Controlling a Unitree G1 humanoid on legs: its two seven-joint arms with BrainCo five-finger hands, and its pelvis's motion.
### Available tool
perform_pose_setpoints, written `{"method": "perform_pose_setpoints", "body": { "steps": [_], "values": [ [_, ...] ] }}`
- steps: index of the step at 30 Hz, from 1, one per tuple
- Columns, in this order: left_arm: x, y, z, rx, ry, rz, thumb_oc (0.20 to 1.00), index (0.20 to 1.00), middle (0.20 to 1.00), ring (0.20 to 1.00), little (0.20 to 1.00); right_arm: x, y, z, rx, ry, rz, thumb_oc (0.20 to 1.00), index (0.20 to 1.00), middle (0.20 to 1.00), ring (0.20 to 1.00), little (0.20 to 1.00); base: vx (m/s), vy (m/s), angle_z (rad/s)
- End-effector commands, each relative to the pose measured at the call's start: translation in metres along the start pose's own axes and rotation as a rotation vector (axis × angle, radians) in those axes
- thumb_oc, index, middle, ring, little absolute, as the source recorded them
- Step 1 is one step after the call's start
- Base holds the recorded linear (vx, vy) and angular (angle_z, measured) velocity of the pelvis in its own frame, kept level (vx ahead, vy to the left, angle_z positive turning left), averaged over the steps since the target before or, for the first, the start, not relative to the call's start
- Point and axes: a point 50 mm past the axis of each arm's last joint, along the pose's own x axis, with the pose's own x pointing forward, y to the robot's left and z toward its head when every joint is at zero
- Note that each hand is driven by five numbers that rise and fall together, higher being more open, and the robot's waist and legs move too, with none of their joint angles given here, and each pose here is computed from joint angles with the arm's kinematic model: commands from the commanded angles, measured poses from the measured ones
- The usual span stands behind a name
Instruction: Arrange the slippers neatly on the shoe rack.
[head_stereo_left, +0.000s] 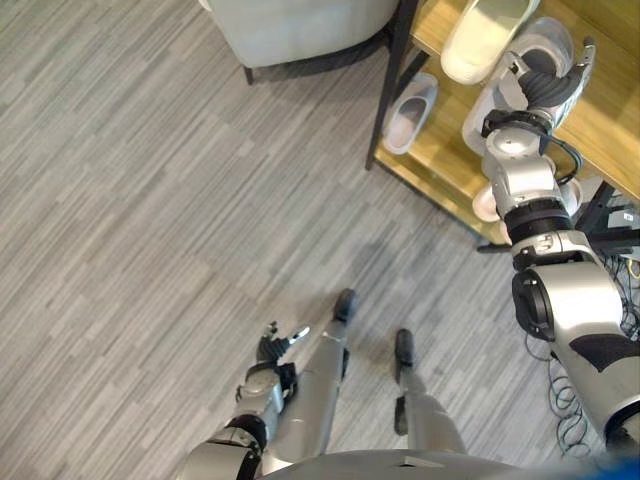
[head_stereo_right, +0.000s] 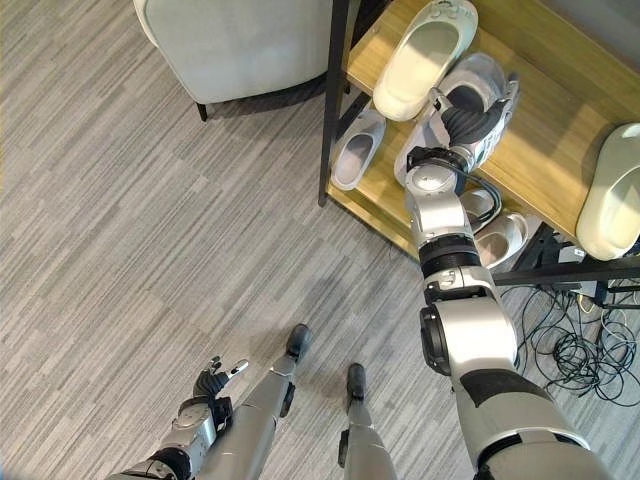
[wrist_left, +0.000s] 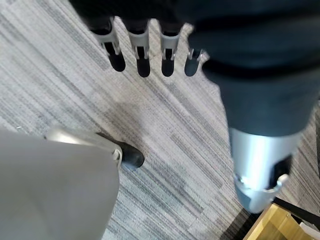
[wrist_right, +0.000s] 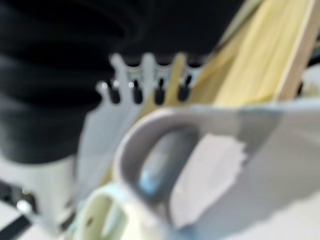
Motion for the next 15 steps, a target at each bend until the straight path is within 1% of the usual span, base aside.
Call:
{"method": "perform_pose_setpoints", "body": {
  "steps": [1,2,3,4,10,12,13,14,15],
  "values": [
    [0.006,-0.020,0.021,-0.031,-0.042,-0.029,1.000,1.000,1.000,1.000,1.000,0.032,-0.039,0.050,0.023,-0.196,-0.253,1.000,1.000,1.000,1.000,1.000,0.00,0.000,0.00],
    [0.006,-0.020,0.021,-0.030,-0.042,-0.029,1.000,1.000,1.000,1.000,1.000,0.032,-0.039,0.050,0.023,-0.196,-0.253,1.000,1.000,1.000,1.000,1.000,0.03,0.030,-0.01],
    [0.007,-0.023,0.025,-0.024,-0.048,-0.039,1.000,1.000,1.000,1.000,1.000,0.035,-0.046,0.051,0.077,-0.186,-0.305,1.000,1.000,1.000,1.000,1.000,0.02,0.021,0.08],
    [0.007,-0.023,0.026,-0.024,-0.049,-0.042,1.000,1.000,1.000,1.000,1.000,0.036,-0.049,0.048,0.077,-0.180,-0.323,1.000,1.000,1.000,1.000,1.000,0.02,0.021,0.10],
    [0.007,-0.024,0.023,-0.027,-0.042,-0.037,1.000,1.000,1.000,1.000,1.000,0.038,-0.052,0.042,0.069,-0.165,-0.322,1.000,1.000,1.000,1.000,1.000,0.01,0.004,0.04],
    [0.007,-0.024,0.022,-0.031,-0.036,-0.035,1.000,1.000,1.000,1.000,1.000,0.036,-0.047,0.043,0.071,-0.161,-0.283,1.000,1.000,1.000,1.000,1.000,0.00,0.000,0.00],
    [0.007,-0.024,0.023,-0.038,-0.036,-0.036,1.000,1.000,1.000,1.000,1.000,0.033,-0.036,0.041,0.074,-0.136,-0.203,1.000,1.000,1.000,1.000,1.000,0.00,0.000,0.00],
    [0.007,-0.024,0.023,-0.038,-0.036,-0.036,1.000,1.000,1.000,1.000,1.000,0.033,-0.036,0.041,0.074,-0.136,-0.202,1.000,1.000,1.000,1.000,1.000,0.00,0.000,0.00],
    [0.007,-0.025,0.023,-0.036,-0.035,-0.039,1.000,1.000,1.000,1.000,1.000,0.030,-0.028,0.040,0.074,-0.109,-0.142,1.000,1.000,1.000,1.000,1.000,0.00,0.000,0.00]
  ]
}}
